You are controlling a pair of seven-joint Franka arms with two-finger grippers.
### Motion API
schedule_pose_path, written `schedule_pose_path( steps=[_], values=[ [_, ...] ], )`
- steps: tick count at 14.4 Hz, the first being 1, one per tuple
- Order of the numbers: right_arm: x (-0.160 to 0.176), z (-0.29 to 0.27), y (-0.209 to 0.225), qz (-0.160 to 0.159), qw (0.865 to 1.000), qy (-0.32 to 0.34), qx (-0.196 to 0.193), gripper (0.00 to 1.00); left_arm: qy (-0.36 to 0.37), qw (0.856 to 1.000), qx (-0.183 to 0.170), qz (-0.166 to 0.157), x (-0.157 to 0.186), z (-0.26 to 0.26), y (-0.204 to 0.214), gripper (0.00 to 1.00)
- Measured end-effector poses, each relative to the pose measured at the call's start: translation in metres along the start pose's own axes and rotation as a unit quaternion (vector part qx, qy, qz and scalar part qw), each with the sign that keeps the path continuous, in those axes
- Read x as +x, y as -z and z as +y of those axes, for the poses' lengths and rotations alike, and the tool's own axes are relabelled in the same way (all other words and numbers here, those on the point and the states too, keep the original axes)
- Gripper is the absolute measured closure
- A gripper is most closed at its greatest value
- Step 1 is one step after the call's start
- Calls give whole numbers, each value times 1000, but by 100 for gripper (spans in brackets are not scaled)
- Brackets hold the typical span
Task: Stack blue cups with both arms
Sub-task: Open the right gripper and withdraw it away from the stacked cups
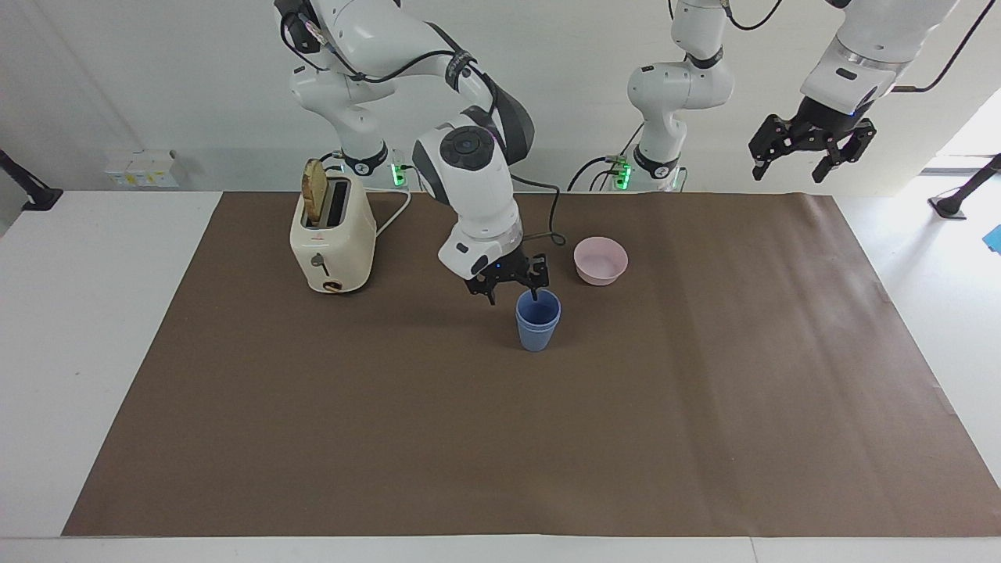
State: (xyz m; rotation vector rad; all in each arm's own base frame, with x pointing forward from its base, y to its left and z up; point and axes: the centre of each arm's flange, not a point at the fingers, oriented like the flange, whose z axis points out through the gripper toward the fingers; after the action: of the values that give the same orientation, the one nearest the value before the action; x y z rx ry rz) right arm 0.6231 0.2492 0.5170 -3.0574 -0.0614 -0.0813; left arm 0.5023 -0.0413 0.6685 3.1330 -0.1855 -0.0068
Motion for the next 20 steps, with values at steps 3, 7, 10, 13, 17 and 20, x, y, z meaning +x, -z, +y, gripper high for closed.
schedule_pose_path(
  steps=[3, 7, 10, 13, 17, 20],
  values=[
    [2, 51, 38, -2, 1000, 14, -10, 0, 0, 1000, 0, 0, 0, 0, 0, 0],
    [-14, 87, 79, -12, 999, 31, -25, 0, 0, 1000, 0, 0, 0, 0, 0, 0],
    [-29, 92, 108, -7, 999, 28, -30, 0, 0, 1000, 0, 0, 0, 0, 0, 0],
    [-40, 106, 123, -16, 999, 16, -35, 0, 0, 1000, 0, 0, 0, 0, 0, 0],
    [-50, 138, 134, -40, 998, 4, -42, 0, 0, 1000, 0, 0, 0, 0, 0, 0],
    [-63, 147, 140, -46, 998, -1, -37, 0, 0, 1000, 0, 0, 0, 0, 0, 0]
  ],
)
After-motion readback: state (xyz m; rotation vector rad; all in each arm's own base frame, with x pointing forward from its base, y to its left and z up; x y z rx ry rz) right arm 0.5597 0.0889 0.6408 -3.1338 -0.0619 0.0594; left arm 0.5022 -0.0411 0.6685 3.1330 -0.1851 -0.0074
